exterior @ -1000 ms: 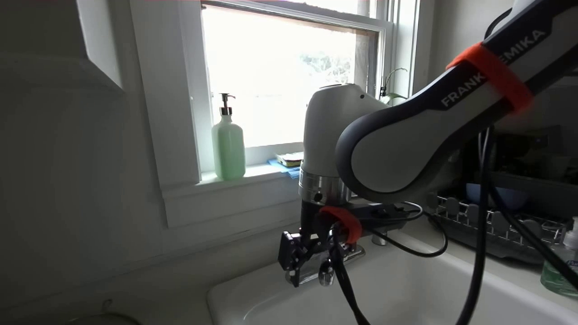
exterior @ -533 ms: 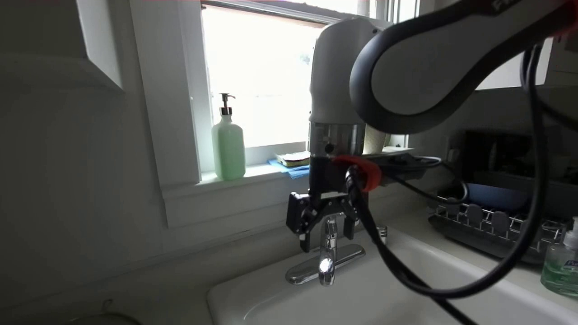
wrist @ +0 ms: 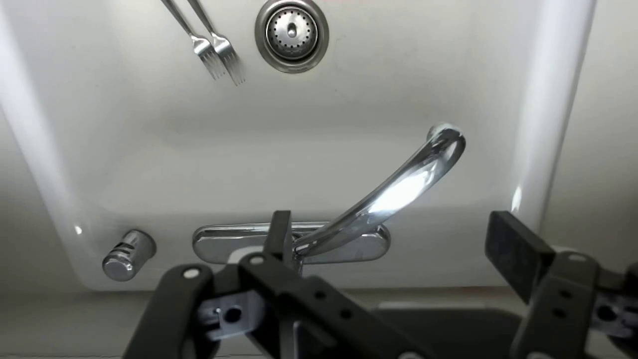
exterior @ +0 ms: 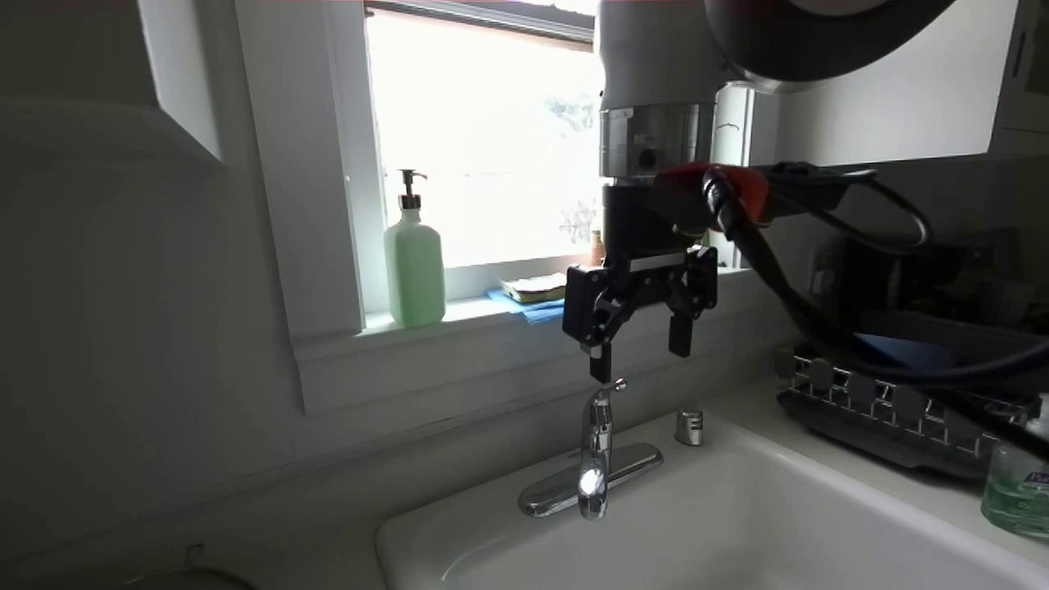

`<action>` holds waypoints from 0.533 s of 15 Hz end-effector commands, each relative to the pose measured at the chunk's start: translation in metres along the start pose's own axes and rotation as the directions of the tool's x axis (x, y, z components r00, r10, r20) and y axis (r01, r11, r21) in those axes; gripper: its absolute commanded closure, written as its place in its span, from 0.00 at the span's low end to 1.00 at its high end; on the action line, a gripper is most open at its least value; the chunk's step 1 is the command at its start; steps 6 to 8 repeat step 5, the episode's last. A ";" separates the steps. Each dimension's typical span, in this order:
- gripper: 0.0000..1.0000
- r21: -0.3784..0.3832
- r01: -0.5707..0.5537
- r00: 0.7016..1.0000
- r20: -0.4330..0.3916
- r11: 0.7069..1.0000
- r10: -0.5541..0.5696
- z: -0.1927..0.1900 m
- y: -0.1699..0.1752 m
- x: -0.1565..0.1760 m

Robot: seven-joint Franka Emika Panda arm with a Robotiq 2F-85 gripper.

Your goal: Push the faucet to the left

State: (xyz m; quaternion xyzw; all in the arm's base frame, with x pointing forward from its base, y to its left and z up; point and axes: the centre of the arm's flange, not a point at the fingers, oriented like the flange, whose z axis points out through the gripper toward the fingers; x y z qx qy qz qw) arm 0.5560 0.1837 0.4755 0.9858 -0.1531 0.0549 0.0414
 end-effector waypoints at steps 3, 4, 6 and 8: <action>0.00 -0.003 0.002 1.000 -0.003 1.000 -0.002 -0.006 0.001 -0.002; 0.00 -0.004 0.002 1.000 -0.002 1.000 -0.002 -0.005 0.001 -0.002; 0.00 -0.004 0.002 1.000 -0.001 1.000 -0.002 -0.005 0.002 -0.002; 0.00 -0.004 0.002 1.000 -0.001 1.000 -0.002 -0.005 0.002 -0.002</action>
